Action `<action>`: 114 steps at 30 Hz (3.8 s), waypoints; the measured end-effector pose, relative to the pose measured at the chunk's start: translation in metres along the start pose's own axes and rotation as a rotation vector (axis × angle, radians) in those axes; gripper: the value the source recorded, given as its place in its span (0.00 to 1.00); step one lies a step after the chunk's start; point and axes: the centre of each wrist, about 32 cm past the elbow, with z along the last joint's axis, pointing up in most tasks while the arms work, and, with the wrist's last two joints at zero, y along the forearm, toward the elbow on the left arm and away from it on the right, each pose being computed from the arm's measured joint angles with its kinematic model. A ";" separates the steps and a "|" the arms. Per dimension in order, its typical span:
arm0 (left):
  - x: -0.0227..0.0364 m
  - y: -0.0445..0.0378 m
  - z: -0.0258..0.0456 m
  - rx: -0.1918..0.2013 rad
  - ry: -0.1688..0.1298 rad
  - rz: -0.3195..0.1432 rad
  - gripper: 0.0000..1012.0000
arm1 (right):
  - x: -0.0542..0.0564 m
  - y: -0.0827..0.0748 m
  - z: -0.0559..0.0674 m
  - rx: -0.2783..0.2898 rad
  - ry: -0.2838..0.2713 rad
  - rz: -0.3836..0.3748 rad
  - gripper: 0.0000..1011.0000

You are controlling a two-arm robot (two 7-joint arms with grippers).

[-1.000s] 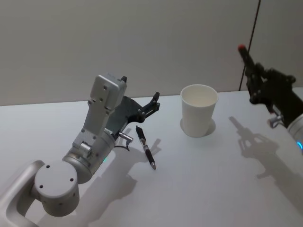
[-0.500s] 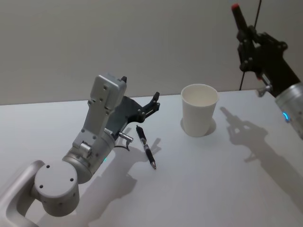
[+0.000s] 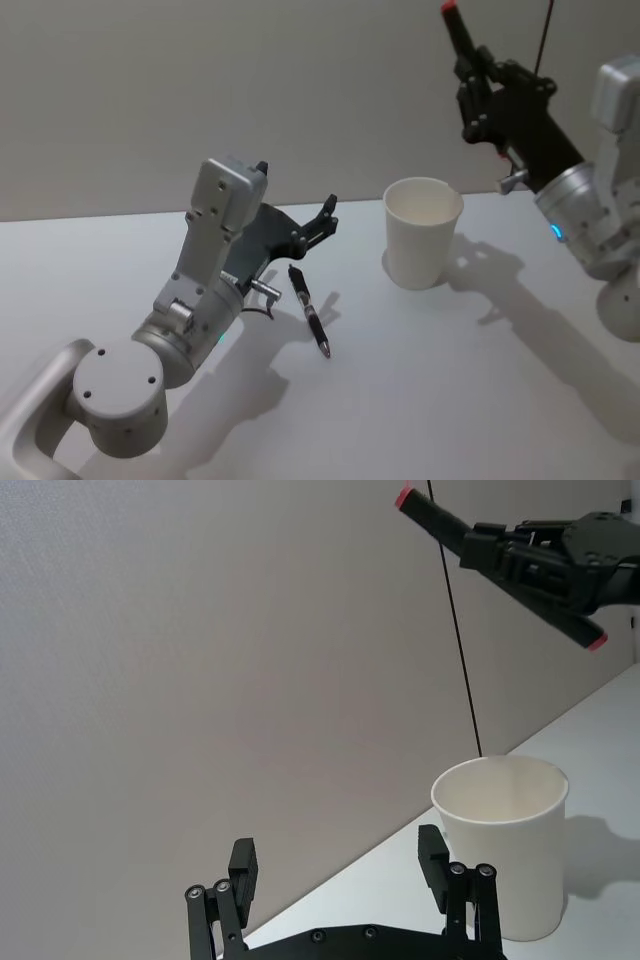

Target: Place the pen into the pen holder.

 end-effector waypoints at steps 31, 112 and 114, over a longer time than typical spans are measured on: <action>0.0000 0.0000 0.0000 0.000 0.000 0.000 0.99 | -0.022 0.019 -0.041 -0.047 0.008 0.073 0.18; 0.0000 0.0000 0.0000 0.000 0.000 0.000 0.99 | -0.020 -0.024 -0.026 -0.113 0.050 0.025 0.99; 0.0000 0.0000 0.0000 0.000 0.000 0.000 0.99 | -0.020 -0.026 -0.026 -0.117 0.052 0.021 0.99</action>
